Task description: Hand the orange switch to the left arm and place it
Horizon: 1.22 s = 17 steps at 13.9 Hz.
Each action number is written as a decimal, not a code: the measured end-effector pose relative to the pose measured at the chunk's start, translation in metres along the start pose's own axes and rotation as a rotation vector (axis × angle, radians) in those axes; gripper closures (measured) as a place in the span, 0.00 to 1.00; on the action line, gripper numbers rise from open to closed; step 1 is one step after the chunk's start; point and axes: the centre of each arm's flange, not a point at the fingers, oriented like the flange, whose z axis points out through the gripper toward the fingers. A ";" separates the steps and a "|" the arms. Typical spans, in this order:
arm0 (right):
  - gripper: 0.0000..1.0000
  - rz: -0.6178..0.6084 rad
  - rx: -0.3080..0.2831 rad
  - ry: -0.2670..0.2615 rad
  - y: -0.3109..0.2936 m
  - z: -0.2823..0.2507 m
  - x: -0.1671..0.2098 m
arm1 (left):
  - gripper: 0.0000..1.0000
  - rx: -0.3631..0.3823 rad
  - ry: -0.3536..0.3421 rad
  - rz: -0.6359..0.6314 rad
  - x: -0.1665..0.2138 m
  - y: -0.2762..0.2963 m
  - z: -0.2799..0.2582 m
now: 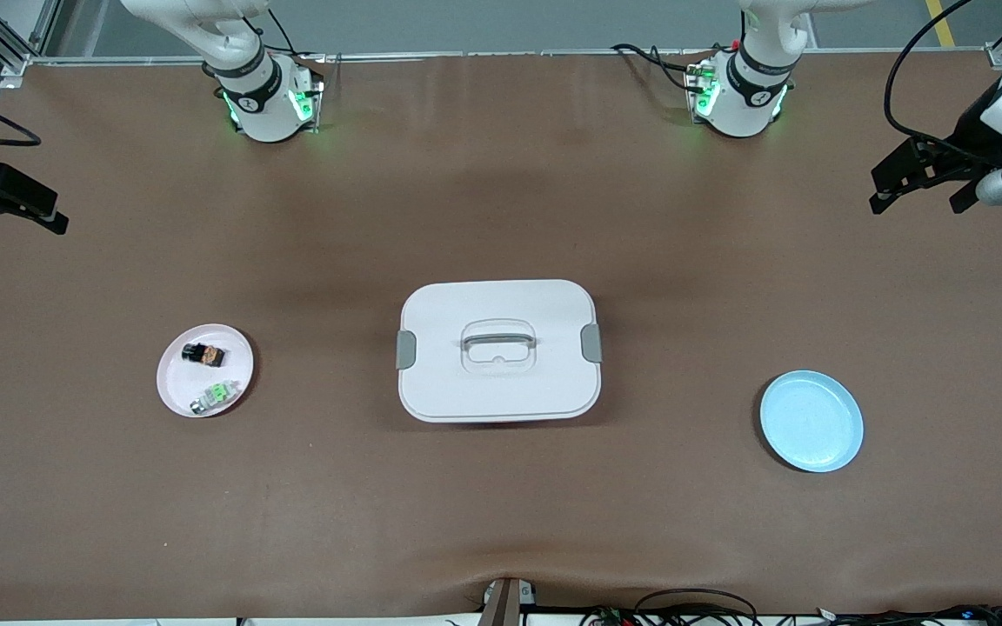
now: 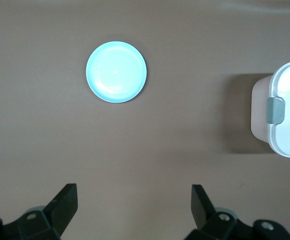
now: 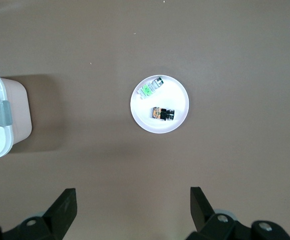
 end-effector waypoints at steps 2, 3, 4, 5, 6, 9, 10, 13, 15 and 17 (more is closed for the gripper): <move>0.00 0.025 0.015 -0.001 -0.002 0.000 0.000 | 0.00 0.000 0.000 0.000 0.000 0.000 0.000; 0.00 0.034 0.025 -0.002 -0.004 0.000 0.000 | 0.00 0.000 0.000 0.000 0.000 0.000 0.000; 0.00 0.037 0.030 -0.002 -0.006 0.000 0.000 | 0.00 0.000 0.000 0.000 0.000 0.000 0.000; 0.00 0.038 0.031 -0.002 -0.007 0.000 0.000 | 0.00 0.000 0.000 0.000 0.000 0.000 0.000; 0.00 0.040 0.031 -0.002 -0.007 0.000 0.000 | 0.00 0.000 0.001 0.000 0.000 0.000 0.000; 0.00 0.041 0.031 -0.003 -0.008 0.000 -0.001 | 0.00 -0.002 0.015 0.002 0.001 0.002 -0.007; 0.00 0.041 0.031 -0.004 -0.008 0.000 -0.001 | 0.00 -0.002 0.017 0.002 0.001 0.002 -0.008; 0.00 0.027 0.031 -0.009 -0.009 0.001 -0.001 | 0.00 -0.002 0.016 0.002 0.002 0.002 -0.007; 0.00 -0.031 0.032 -0.014 -0.012 0.001 -0.002 | 0.00 -0.002 0.016 0.002 0.002 0.002 -0.007; 0.00 -0.073 0.032 -0.016 -0.013 0.001 -0.002 | 0.00 -0.003 0.016 0.002 0.002 0.002 -0.007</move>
